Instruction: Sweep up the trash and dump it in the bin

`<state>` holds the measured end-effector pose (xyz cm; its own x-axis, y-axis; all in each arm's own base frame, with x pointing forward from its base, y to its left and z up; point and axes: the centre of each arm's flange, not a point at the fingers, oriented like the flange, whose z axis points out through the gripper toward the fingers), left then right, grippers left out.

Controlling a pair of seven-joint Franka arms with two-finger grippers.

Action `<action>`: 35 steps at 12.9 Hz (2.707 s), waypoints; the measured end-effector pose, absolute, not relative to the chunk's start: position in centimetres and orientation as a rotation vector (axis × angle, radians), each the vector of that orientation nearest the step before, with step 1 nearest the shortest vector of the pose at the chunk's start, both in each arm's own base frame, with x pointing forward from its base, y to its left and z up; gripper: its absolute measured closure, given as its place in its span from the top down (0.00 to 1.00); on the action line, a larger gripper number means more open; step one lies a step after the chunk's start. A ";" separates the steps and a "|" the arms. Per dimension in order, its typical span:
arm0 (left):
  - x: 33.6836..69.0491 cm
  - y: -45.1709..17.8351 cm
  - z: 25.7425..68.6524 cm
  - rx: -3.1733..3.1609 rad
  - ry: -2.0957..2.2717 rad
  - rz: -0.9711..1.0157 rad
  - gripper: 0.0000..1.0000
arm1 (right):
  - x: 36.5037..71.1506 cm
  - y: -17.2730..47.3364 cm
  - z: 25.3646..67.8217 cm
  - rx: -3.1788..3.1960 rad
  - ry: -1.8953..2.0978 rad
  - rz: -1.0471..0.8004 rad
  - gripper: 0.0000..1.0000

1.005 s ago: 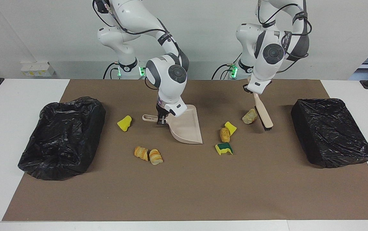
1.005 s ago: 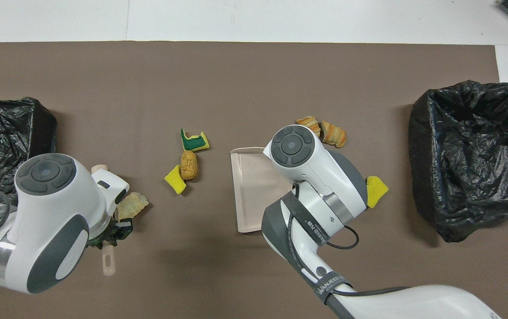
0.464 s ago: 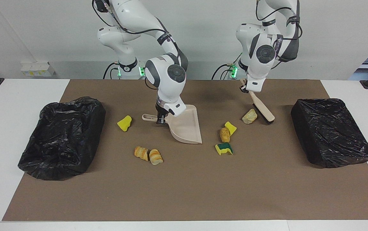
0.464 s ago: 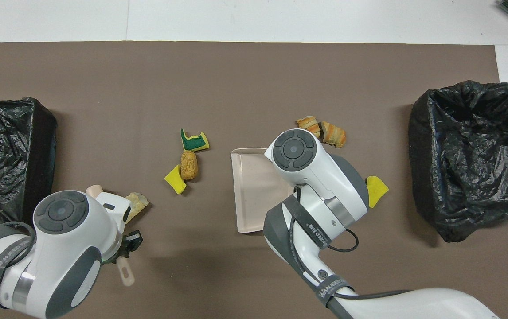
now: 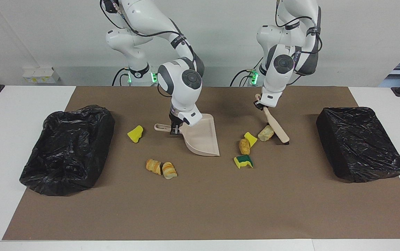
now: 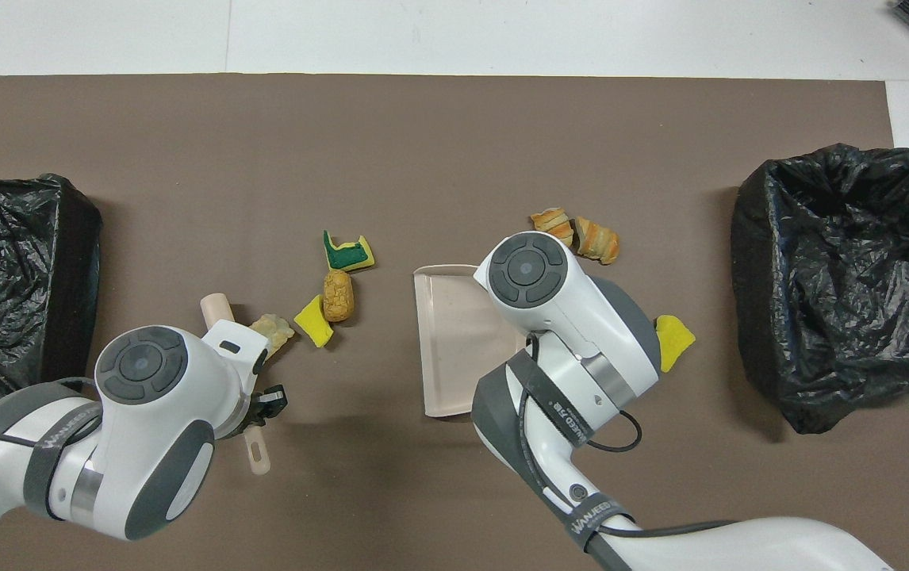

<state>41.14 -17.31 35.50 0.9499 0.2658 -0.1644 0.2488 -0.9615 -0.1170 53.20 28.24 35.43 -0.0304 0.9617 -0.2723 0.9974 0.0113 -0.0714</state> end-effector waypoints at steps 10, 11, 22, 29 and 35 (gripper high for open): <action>38.0 -26.1 36.1 -3.233 0.099 0.317 0.27 | 53.1 28.2 35.3 2.093 2.110 -0.369 0.32; 37.6 -27.3 36.0 -3.249 0.127 0.304 0.27 | 53.1 28.2 35.3 2.093 2.110 -0.369 0.32; 38.0 -34.2 40.2 -3.342 0.204 0.394 0.27 | 53.2 27.7 35.1 2.105 2.099 -0.376 0.32; 48.6 -24.0 42.1 -3.220 0.265 0.212 0.27 | 53.4 27.3 35.0 2.112 2.092 -0.380 0.32; 58.0 -16.0 38.4 -3.116 0.415 0.159 0.27 | 53.3 27.2 34.8 2.159 2.037 -0.379 0.32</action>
<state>57.96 -15.95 38.44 0.9601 -0.2615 -0.0991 -0.2609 -0.9652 0.0190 53.25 27.23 34.84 0.0465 0.9579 -0.2834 0.9957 -0.0672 -0.0640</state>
